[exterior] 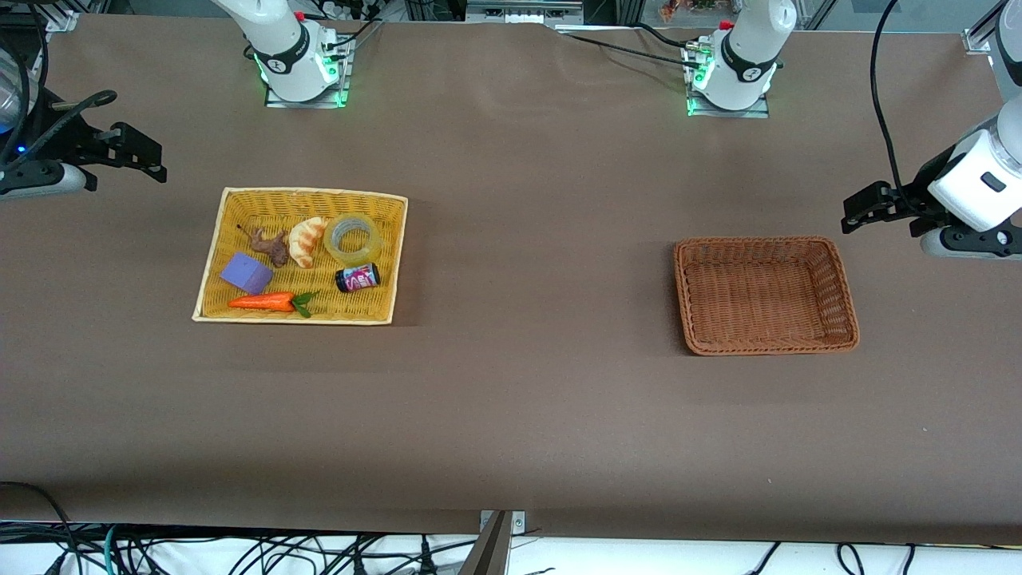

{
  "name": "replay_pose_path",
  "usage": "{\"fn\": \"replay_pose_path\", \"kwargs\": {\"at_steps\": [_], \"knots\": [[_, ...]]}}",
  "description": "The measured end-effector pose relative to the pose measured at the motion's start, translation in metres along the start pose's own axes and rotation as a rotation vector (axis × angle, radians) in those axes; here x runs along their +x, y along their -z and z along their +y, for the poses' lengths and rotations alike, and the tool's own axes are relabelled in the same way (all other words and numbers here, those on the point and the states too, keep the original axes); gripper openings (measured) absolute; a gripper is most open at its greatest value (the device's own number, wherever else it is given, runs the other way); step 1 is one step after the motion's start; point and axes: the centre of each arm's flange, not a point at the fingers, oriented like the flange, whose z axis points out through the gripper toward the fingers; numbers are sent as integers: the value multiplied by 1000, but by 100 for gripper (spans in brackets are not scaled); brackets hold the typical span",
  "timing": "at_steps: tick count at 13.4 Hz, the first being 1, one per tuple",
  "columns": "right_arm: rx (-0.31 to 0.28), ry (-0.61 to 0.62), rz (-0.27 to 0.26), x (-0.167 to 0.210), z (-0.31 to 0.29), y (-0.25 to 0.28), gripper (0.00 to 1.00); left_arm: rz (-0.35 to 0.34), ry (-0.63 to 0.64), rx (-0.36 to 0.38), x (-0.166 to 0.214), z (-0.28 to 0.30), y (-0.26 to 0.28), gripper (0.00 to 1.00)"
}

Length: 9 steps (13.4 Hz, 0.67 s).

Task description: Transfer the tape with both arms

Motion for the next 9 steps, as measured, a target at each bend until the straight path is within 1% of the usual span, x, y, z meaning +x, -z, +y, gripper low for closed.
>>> {"fn": "replay_pose_path", "kwargs": {"at_steps": [9], "knots": [[0,-3,8,0,2,5,100,0,1,-3,0,0,0,100]]}}
